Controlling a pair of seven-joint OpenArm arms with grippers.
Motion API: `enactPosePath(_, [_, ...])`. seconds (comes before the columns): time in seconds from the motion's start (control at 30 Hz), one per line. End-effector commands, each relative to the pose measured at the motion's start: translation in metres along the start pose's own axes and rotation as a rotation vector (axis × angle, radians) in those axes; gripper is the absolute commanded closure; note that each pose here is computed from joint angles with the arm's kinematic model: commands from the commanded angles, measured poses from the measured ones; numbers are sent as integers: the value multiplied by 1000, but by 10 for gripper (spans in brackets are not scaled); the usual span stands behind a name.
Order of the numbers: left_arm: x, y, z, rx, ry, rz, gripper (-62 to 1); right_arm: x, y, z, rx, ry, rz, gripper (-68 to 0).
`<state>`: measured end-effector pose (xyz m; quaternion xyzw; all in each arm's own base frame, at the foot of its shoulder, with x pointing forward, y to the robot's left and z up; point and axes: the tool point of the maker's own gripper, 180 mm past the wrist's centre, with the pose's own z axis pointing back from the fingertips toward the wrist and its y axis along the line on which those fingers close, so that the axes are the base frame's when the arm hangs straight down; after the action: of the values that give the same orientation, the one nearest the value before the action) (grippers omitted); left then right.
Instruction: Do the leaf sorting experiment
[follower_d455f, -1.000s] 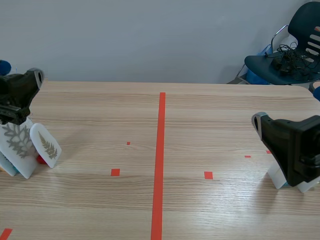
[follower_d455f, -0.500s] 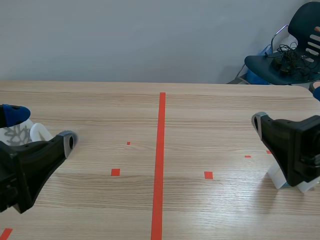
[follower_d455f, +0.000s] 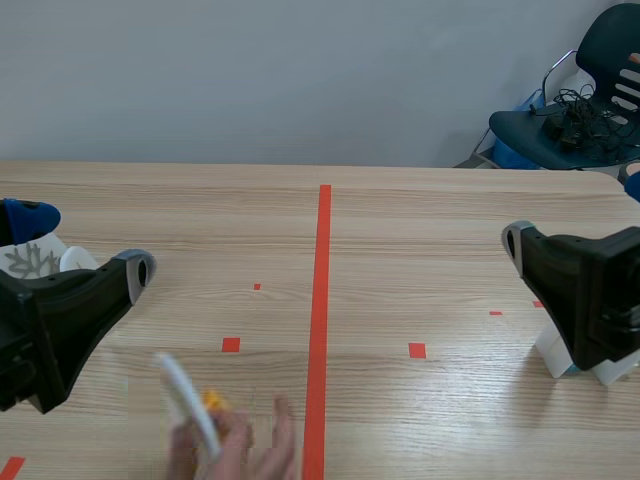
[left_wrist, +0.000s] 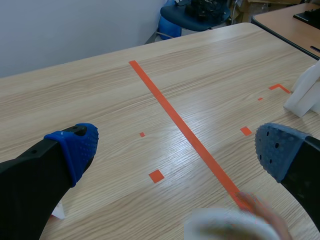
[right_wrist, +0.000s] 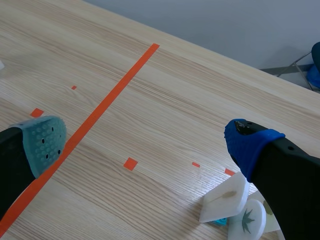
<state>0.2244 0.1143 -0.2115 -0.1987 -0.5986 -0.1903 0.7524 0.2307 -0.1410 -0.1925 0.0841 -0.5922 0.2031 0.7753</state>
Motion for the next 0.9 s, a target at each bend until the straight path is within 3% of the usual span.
enactPosePath(0.0, [7,-1,-1,-3,-31,6,-623,10,-2,-1,-5,-39,2,-679])
enactPosePath(0.87, [10,0,-3,-3,-41,0,-623,9,4,-3,15,-40,-9,-679])
